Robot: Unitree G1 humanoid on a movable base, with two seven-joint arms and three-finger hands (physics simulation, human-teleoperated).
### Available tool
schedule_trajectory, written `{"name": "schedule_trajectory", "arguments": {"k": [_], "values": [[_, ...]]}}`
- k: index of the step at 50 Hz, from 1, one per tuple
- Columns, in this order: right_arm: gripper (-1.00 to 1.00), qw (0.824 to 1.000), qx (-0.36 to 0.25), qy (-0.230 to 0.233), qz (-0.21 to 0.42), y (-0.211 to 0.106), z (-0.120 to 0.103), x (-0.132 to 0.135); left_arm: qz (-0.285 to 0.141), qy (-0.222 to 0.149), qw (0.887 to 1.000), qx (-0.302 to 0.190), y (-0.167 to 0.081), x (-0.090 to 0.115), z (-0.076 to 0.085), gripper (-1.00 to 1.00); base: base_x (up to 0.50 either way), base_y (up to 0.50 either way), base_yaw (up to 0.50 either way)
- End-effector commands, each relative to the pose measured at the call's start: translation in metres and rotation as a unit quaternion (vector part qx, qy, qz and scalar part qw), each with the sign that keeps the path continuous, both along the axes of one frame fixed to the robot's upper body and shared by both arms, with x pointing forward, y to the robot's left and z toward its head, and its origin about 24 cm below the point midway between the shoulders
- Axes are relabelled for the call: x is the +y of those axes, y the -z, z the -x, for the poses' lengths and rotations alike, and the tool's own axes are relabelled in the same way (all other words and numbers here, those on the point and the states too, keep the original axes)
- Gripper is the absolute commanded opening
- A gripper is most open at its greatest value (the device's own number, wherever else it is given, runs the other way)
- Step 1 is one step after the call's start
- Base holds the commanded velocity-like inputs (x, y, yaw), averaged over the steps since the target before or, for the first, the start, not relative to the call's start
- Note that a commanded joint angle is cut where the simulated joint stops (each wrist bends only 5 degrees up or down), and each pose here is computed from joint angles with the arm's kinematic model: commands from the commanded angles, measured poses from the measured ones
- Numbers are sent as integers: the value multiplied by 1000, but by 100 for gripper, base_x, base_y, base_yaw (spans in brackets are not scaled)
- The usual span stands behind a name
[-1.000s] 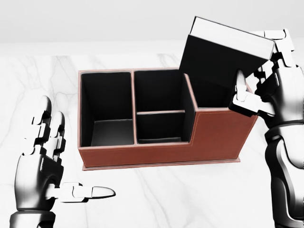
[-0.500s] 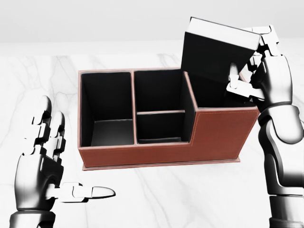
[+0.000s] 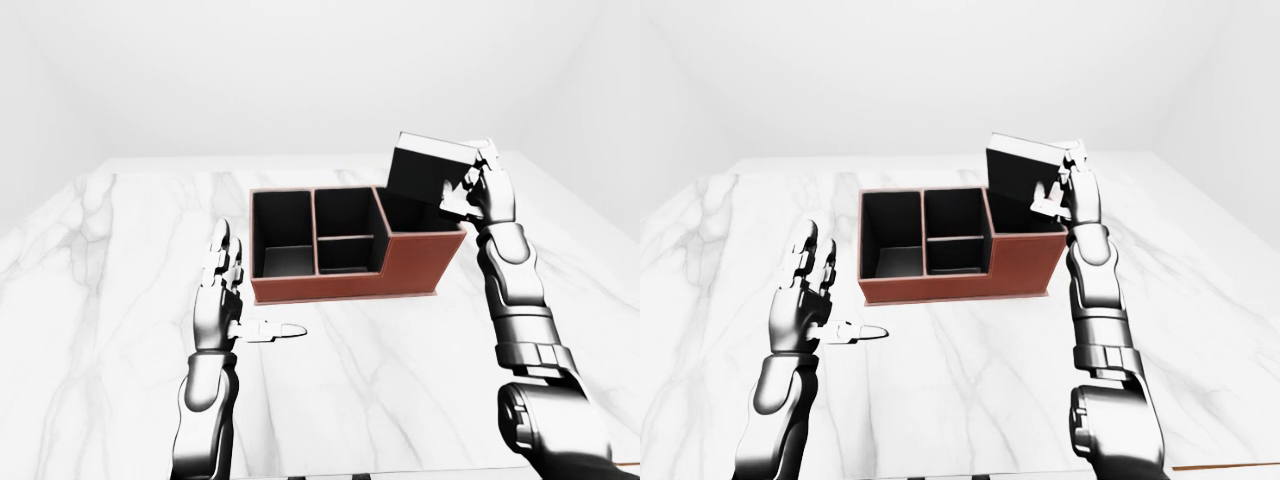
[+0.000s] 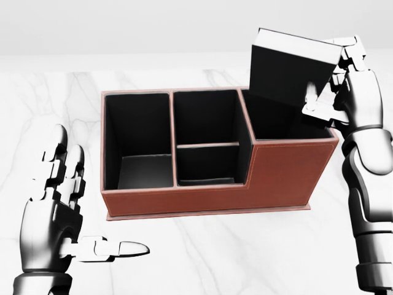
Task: Pick up the book and place it in the right compartment of the caddy.
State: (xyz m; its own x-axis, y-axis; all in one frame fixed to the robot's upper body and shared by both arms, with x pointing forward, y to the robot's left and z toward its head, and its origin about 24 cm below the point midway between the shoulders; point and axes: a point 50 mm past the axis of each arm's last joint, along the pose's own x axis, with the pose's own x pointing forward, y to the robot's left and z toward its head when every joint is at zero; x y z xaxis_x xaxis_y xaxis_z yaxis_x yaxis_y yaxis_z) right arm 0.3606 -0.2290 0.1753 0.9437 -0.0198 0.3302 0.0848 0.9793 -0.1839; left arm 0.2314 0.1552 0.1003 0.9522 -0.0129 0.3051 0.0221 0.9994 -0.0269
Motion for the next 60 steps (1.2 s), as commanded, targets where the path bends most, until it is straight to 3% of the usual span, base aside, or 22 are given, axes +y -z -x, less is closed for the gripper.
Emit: {"name": "schedule_trajectory", "arguments": {"k": [1,10,40,60], "values": [[-100,1000,-7,14,-15,-8,-3,-9,3,2,1000,5,2,0,-1,100,0,0,0],[-100,999,29,22,-18,7,-7,-13,2,3,1000,3,2,-1,-1,100,0,0,0],[-100,999,42,22,-9,-1,-22,-7,3,3,1000,6,3,0,-1,100,0,0,0],[-100,992,119,42,-22,25,-32,-13,2,4,1000,7,3,-1,-1,100,0,0,0]]}}
